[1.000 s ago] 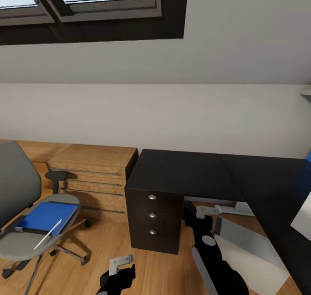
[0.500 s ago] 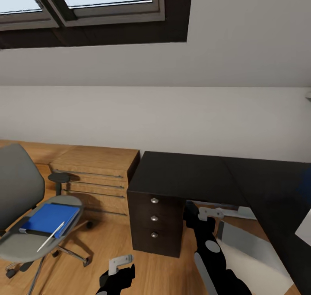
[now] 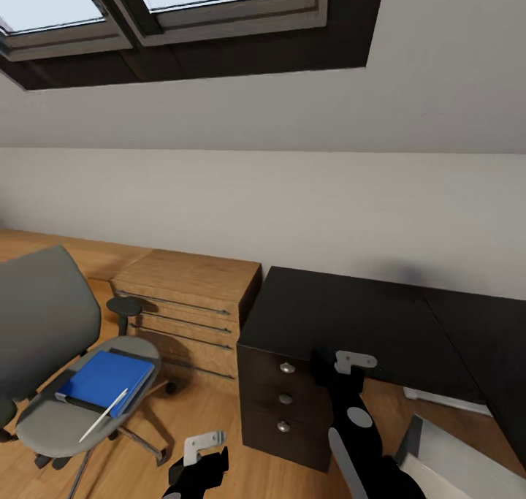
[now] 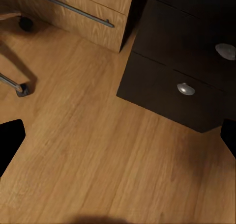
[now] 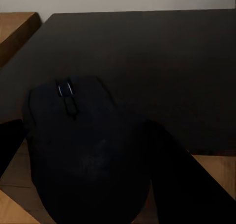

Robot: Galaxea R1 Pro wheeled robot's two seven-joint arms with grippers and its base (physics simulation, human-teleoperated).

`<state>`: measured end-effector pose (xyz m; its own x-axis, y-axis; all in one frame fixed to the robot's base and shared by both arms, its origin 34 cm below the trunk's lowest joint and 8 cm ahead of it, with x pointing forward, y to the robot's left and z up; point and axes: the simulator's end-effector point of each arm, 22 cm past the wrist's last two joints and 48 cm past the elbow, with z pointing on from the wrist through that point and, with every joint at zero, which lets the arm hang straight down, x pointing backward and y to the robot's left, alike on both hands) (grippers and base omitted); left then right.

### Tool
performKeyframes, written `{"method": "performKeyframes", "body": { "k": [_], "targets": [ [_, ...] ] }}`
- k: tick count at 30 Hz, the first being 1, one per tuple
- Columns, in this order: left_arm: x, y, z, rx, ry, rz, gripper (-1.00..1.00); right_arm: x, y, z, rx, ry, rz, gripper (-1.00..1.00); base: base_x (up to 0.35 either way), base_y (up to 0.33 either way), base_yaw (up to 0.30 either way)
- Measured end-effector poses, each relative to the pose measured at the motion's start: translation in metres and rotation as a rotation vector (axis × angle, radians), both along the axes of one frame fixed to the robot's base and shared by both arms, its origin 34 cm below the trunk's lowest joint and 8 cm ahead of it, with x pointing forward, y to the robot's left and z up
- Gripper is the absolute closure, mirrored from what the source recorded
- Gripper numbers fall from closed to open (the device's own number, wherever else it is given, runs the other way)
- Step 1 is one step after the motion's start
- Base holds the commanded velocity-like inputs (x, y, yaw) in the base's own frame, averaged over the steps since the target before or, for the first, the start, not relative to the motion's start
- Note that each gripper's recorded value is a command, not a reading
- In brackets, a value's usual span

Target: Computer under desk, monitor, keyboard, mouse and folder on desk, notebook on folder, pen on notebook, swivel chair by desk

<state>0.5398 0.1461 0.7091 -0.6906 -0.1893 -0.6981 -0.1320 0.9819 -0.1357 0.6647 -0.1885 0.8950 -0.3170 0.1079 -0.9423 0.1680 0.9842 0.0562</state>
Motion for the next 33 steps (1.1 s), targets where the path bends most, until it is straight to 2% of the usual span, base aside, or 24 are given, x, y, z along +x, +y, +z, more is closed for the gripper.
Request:
{"method": "performKeyframes", "body": {
  "k": [6,11,19,27,33],
  "targets": [
    [-0.002,-0.001,-0.002,0.001,0.007,-0.001,-1.0,0.0,0.0,-0.001,0.0,0.002,0.0,1.0,0.097,0.009,0.007],
    [-0.001,-0.001,-0.001,0.005,0.002,-0.003,-1.0,0.0,0.0,-0.001,0.0,0.001,0.0,1.0,0.302,0.039,0.0],
    [0.001,0.002,0.002,0.004,-0.006,0.004,-1.0,-0.001,0.003,-0.009,-0.003,0.018,0.008,1.0,0.283,0.199,0.008],
    [0.002,0.004,0.003,0.004,-0.01,0.01,-1.0,-0.002,0.005,-0.011,-0.002,0.023,0.011,1.0,0.274,0.202,0.191],
    [0.002,0.004,0.003,0.004,-0.01,0.009,-1.0,-0.003,0.005,-0.02,-0.008,0.041,0.016,1.0,0.311,0.047,0.064]
  ]
}}
